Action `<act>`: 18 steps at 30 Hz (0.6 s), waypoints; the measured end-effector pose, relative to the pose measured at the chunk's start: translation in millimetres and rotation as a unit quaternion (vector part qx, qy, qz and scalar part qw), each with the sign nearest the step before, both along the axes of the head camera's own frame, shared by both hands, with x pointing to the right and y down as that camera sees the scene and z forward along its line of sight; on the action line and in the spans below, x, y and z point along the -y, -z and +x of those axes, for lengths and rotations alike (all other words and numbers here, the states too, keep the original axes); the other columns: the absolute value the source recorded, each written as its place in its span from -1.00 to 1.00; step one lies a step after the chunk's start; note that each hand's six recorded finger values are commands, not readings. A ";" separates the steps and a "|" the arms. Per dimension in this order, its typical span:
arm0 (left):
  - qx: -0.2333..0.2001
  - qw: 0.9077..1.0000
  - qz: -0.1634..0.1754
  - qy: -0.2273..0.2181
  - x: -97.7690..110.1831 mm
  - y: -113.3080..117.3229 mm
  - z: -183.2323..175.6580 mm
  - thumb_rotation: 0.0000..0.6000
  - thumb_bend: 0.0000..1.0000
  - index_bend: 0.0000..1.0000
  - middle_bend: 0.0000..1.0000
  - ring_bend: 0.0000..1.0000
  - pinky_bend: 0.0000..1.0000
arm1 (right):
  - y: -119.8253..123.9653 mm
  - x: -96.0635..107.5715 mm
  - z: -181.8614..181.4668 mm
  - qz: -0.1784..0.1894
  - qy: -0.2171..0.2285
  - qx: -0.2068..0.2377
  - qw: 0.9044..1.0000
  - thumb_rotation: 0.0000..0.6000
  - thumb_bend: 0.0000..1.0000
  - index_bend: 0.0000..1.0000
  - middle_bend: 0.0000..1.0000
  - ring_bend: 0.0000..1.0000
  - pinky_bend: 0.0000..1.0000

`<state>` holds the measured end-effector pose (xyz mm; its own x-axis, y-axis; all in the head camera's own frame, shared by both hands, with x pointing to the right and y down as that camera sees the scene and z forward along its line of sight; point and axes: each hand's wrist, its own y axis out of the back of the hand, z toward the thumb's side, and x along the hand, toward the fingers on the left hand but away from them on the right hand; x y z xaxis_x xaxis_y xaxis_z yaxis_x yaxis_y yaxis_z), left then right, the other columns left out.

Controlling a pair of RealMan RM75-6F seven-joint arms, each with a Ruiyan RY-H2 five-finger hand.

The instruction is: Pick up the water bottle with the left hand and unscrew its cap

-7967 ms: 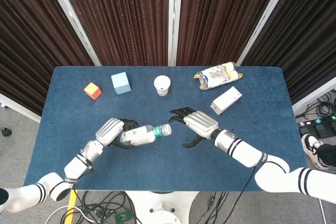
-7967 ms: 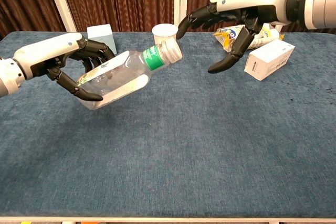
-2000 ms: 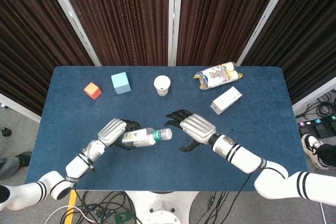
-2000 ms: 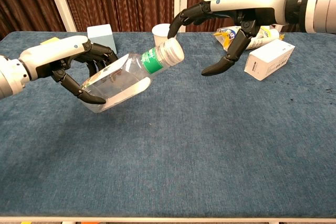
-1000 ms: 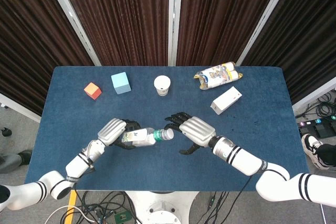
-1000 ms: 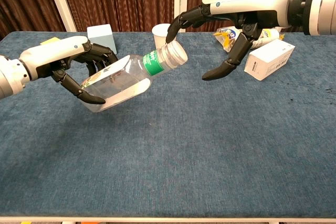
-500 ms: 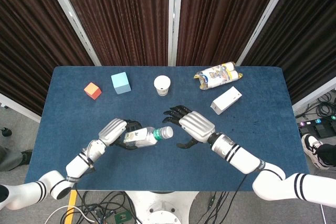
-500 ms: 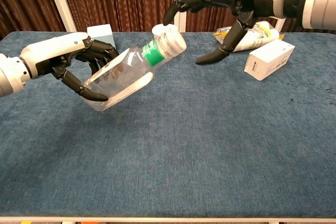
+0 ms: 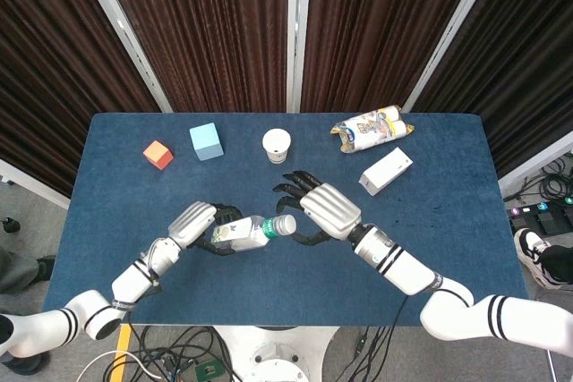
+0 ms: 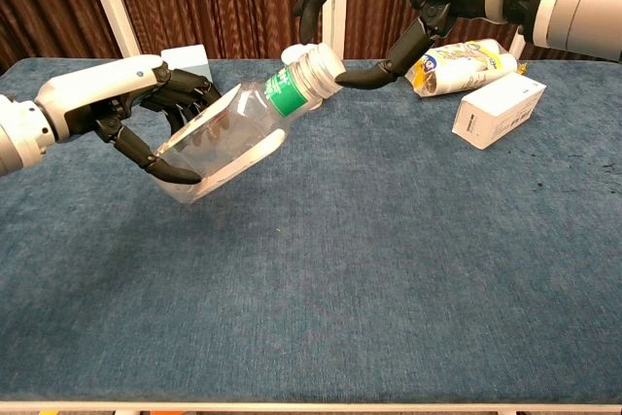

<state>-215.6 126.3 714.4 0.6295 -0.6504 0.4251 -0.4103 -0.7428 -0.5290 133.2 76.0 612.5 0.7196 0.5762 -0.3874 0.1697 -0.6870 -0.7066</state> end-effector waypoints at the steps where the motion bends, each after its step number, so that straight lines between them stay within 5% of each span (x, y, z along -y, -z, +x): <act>1: 0.000 1.000 0.000 0.000 -0.2 0.0 0.0 1.00 -0.29 0.14 0.10 -0.10 0.00 | -0.2 -0.1 0.1 -0.001 0.000 -0.001 1.000 1.00 -0.58 -0.26 -0.68 -1.00 -1.00; 18: -0.001 1.000 -0.001 -0.002 -1.1 0.0 0.7 1.00 -0.29 0.14 0.10 -0.10 0.00 | -3.1 0.2 0.3 -0.003 -0.001 -0.008 1.000 1.00 -0.46 -0.13 -0.63 -1.00 -1.00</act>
